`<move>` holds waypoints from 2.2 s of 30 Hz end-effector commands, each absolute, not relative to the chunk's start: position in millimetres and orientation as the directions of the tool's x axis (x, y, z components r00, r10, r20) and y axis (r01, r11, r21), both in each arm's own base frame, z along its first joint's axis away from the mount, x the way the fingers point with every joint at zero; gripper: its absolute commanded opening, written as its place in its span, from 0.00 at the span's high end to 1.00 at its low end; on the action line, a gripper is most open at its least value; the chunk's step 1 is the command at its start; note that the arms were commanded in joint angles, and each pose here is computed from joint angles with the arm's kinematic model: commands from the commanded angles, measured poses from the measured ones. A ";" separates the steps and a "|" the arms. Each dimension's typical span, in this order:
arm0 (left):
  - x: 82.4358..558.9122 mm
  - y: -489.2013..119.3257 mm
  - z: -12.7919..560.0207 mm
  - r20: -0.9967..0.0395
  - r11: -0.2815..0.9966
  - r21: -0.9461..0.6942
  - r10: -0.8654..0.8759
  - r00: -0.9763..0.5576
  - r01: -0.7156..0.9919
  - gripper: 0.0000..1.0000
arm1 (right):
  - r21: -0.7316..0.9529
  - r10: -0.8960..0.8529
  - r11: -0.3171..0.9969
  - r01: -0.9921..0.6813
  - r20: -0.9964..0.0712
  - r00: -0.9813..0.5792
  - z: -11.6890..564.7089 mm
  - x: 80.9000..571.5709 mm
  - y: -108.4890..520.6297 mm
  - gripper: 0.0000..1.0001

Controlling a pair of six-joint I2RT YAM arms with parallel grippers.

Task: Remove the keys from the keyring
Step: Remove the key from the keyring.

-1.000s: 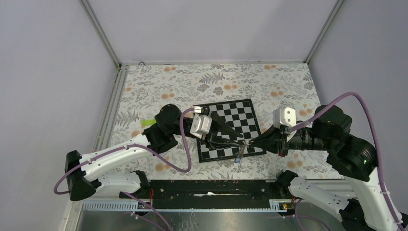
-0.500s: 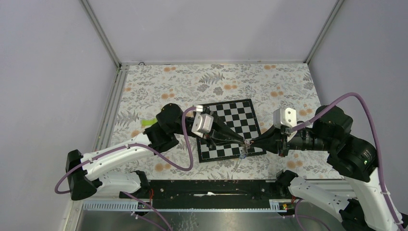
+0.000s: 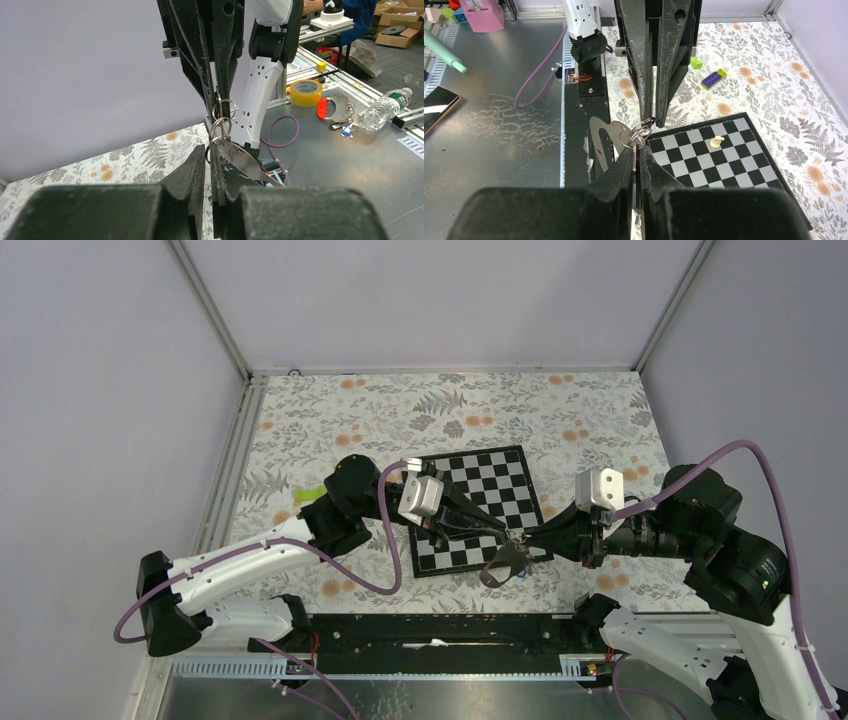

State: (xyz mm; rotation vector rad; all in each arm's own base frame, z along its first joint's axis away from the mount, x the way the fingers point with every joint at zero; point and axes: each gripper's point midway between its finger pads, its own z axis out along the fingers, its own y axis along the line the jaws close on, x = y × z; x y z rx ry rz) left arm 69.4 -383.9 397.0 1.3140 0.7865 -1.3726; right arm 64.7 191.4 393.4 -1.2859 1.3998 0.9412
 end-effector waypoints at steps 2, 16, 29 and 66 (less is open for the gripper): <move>66.8 -377.1 410.3 -0.952 -0.251 0.221 -0.268 0.151 0.943 0.93 | -0.133 -0.165 0.158 -0.978 -0.981 0.107 413.0 69.0 193.7 1.00; 65.8 -388.3 391.0 -0.979 -0.312 0.136 -0.191 0.078 0.940 1.00 | -0.169 -0.084 0.173 -0.970 -0.984 0.156 425.2 71.5 197.6 1.00; 61.5 -383.6 376.1 -0.983 -0.330 0.135 -0.164 0.084 0.934 1.00 | -0.191 -0.078 0.207 -0.959 -0.981 0.179 429.6 77.5 196.0 1.00; 58.9 -373.6 356.1 -0.982 -0.309 0.135 -0.167 0.085 0.942 0.91 | -0.244 -0.074 0.370 -0.896 -0.970 0.233 432.2 106.4 186.5 1.00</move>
